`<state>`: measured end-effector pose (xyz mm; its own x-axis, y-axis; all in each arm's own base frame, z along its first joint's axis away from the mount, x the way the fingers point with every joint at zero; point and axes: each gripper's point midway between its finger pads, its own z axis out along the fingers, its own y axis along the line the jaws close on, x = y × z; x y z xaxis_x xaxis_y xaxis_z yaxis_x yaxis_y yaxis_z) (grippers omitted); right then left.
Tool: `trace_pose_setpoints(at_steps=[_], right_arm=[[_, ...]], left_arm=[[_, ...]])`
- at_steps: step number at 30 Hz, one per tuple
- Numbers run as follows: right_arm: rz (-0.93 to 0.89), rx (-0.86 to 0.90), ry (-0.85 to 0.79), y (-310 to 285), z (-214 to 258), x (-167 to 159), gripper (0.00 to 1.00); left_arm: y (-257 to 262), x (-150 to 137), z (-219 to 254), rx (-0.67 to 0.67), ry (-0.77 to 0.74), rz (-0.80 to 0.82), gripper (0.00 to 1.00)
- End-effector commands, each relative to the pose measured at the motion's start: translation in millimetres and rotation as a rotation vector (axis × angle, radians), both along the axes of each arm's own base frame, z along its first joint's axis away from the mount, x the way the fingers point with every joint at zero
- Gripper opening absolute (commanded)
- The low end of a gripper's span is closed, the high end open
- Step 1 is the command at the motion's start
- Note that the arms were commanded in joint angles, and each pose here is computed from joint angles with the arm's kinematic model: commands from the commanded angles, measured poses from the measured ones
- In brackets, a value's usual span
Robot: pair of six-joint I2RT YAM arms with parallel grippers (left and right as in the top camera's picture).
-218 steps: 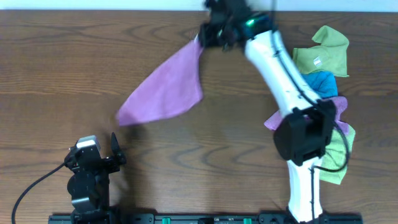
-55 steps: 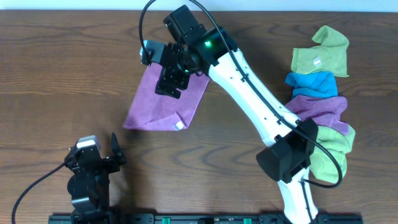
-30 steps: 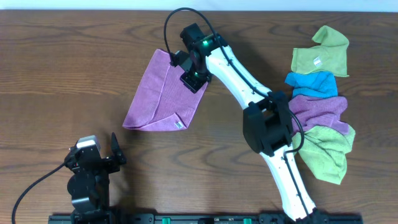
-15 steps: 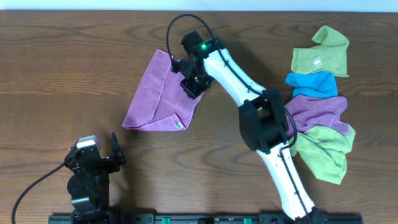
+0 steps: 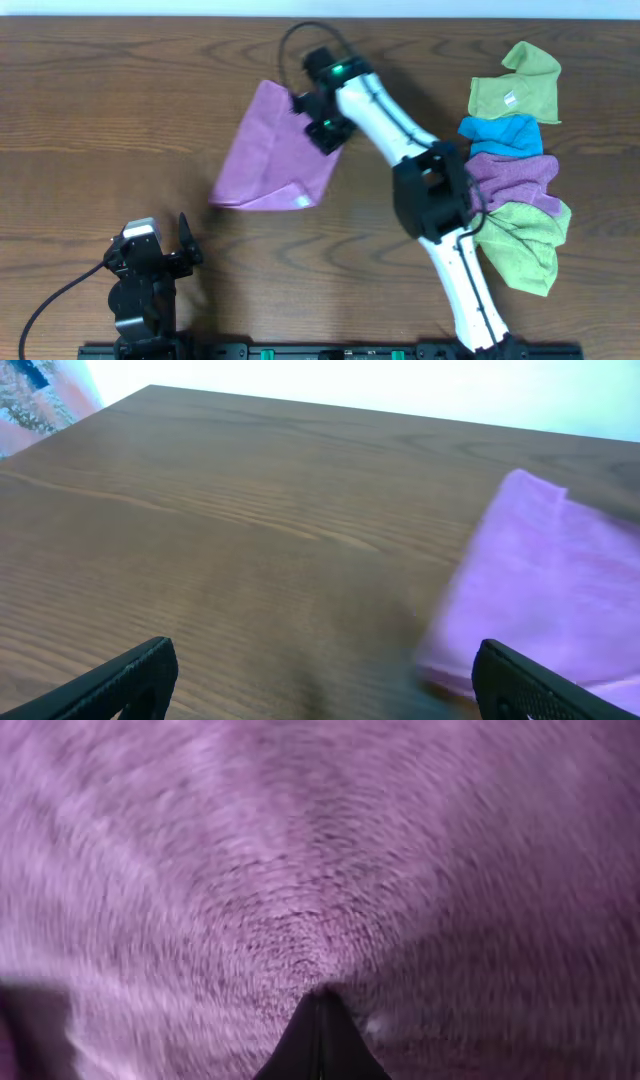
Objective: Fold the cloth
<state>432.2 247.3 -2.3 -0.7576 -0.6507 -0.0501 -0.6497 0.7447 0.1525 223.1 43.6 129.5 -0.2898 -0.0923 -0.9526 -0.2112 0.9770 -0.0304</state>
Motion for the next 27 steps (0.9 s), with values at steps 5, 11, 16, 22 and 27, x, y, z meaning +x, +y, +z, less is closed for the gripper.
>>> trace_pose_setpoints(at_steps=[5,11,16,22,27], right_arm=[[-0.286,-0.253,0.0,-142,-23,35,0.01],[-0.326,-0.193,-0.001,-149,-22,44,0.01],[-0.317,-0.034,-0.092,-117,35,65,0.14],[-0.321,0.062,-0.307,-112,152,77,0.97],[-0.276,0.088,-0.461,-125,212,80,0.99]], left_arm=[[-2,0,-11,0.001,0.026,-0.009,0.95],[-2,0,-11,0.001,0.026,-0.009,0.95],[-2,0,-11,0.001,0.026,-0.009,0.95],[-2,0,-11,0.001,0.026,-0.009,0.95],[1,-1,-11,0.008,0.027,0.004,0.96]])
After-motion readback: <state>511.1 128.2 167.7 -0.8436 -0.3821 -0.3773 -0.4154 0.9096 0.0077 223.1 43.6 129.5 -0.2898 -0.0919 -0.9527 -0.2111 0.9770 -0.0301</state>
